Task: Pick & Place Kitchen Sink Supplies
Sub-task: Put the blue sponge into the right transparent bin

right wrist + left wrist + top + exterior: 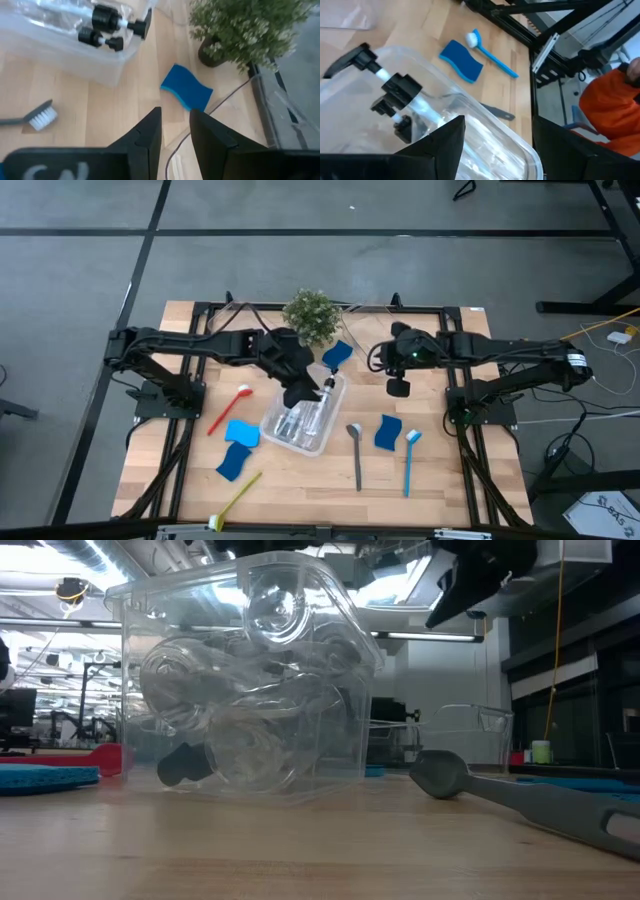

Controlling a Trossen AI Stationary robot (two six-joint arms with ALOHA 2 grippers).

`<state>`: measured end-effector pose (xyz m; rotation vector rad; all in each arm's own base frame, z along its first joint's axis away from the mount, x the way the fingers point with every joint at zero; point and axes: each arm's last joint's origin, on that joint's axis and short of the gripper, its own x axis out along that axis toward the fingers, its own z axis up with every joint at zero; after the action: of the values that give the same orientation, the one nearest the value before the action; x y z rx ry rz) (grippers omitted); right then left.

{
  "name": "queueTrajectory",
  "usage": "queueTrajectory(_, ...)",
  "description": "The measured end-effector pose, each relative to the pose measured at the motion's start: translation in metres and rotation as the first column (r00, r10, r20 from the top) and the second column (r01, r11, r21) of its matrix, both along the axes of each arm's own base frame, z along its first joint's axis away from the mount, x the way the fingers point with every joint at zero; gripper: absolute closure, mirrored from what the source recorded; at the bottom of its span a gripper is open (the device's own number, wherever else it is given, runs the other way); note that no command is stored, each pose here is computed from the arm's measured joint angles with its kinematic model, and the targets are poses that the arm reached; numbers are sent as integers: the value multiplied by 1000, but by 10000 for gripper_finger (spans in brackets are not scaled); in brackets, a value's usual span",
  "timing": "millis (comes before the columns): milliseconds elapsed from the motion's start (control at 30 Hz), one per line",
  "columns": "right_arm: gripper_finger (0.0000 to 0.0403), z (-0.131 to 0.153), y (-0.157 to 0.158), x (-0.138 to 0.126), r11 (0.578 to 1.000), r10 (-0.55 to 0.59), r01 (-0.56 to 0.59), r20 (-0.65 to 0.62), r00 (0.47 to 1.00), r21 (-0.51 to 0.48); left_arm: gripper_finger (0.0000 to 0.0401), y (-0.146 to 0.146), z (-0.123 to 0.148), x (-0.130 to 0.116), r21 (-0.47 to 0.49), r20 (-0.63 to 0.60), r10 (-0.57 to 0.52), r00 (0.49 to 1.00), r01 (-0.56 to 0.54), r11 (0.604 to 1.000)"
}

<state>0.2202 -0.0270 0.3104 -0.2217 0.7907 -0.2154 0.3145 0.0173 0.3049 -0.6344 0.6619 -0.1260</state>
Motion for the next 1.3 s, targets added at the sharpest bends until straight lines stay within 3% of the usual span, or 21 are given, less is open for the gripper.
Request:
queueTrajectory(500, 302, -5, 0, 3, 992, -93, 86, 70, 993, 93, 178, -3, 2, -2, 1, 6, -4, 1000, 4, 1000)
queueTrajectory(733, 302, -5, 0, 3, 979, -146, 132, 85, 986, 152, 176, -4, 3, -2, -43, -11, 24, 1000, -24, 999)
queueTrajectory(967, 302, -5, 0, 3, 960, -205, 181, 97, 974, 214, 175, -18, 3, -1, 142, 56, -136, 989, 127, 982)
queueTrajectory(1167, 302, -5, 0, 3, 941, -250, 217, 104, 963, 260, 175, -37, 9, -5, 324, 89, -125, 988, 90, 942)
queueTrajectory(1300, 302, -5, 0, 3, 937, -259, 223, 104, 960, 271, 175, -48, 21, -16, 367, 128, -158, 979, 101, 925)
